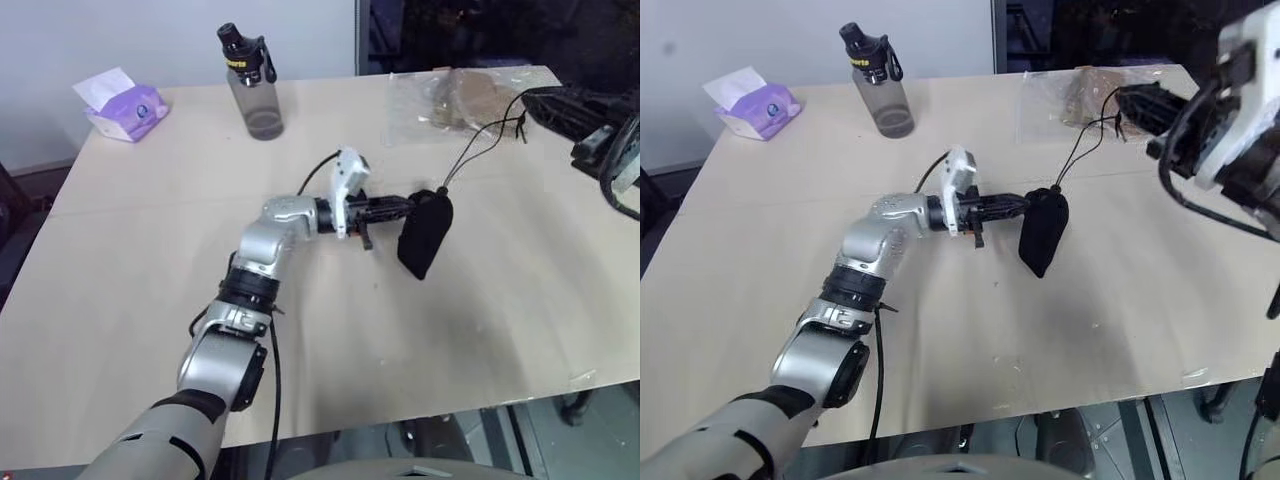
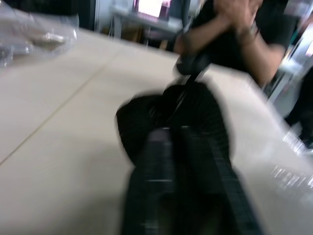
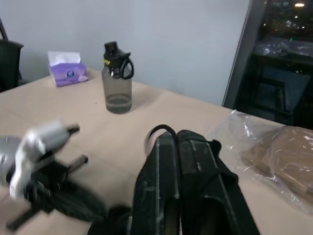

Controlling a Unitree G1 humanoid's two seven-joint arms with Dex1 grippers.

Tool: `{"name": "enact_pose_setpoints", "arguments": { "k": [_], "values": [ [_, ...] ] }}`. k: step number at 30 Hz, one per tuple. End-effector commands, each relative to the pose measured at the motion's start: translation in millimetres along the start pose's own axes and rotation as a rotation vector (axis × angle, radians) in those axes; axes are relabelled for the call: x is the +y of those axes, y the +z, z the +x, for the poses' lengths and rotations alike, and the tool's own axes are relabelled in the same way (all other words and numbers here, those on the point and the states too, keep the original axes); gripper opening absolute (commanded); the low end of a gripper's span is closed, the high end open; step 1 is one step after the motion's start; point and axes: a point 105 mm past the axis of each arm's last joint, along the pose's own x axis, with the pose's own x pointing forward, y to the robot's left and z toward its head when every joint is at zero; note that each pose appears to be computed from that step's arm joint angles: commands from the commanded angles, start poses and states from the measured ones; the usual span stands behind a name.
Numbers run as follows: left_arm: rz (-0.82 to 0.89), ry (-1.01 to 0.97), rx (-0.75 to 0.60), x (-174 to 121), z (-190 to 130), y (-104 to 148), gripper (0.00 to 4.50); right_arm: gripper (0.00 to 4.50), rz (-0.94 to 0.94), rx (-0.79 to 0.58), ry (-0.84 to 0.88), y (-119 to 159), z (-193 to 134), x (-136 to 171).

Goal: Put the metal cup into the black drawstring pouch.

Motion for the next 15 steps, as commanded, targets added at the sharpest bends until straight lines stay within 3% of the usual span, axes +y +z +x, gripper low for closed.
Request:
{"name": "enact_pose_setpoints", "arguments": {
  "k": [1,5,7,12,15],
  "values": [
    [0.010,0.020,-0.086,-4.2,-18.6,28.7,2.24,1.77,0.005,-0.043,0.004,-1.6,-13.6,8.4],
    [-0.005,0.053,-0.063,-9.8,-37.2,23.2,4.14,3.74,0.031,0.043,-0.083,-30.0,-32.2,2.9],
    [-0.001,0.092,-0.045,-9.3,-43.4,17.7,4.16,4.42,0.054,0.070,-0.104,-41.6,-39.1,4.6],
    [-0.007,0.172,-0.037,-9.3,-53.0,3.6,4.16,4.42,0.098,0.126,-0.081,-64.7,-43.6,21.2],
    [0.051,0.224,-0.034,-14.8,-61.5,-2.3,4.16,4.42,0.073,0.222,-0.064,-92.1,-47.2,37.5]
  ]
}}
